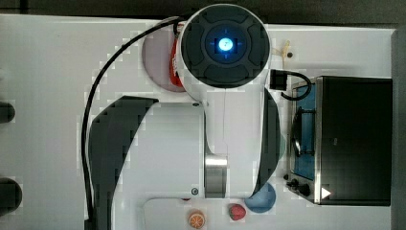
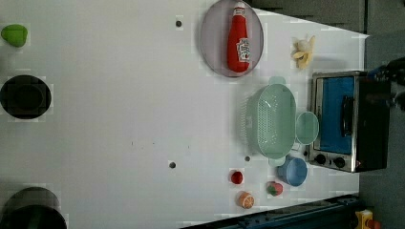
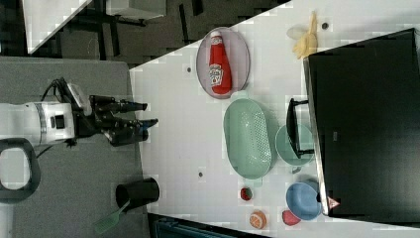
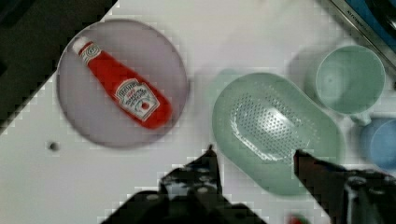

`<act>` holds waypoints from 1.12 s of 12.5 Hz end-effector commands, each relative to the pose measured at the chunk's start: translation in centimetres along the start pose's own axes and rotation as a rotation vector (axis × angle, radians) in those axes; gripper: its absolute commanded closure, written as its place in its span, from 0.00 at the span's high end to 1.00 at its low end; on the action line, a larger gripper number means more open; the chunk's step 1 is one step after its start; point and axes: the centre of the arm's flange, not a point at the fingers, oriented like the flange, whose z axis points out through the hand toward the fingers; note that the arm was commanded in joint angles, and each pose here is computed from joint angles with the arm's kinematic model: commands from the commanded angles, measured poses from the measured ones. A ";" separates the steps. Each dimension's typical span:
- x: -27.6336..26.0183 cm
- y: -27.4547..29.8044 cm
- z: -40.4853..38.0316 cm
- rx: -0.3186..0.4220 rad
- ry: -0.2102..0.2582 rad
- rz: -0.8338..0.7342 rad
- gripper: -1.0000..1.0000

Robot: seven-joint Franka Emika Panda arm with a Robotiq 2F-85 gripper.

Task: Drag strainer right to left.

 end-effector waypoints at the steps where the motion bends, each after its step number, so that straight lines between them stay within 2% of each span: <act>1: -7.8 15.3 -9.0 0.016 -0.001 0.150 0.70; 4: -7.3 14.0 -5.0 -0.032 -0.037 0.142 1.00; 7: -6.0 11.5 2.6 -0.069 -0.060 0.155 1.00; 9: -5.2 9.6 9.0 -0.071 -0.052 0.190 1.00; 14: -4.3 6.5 23.7 -0.036 -0.013 0.471 1.00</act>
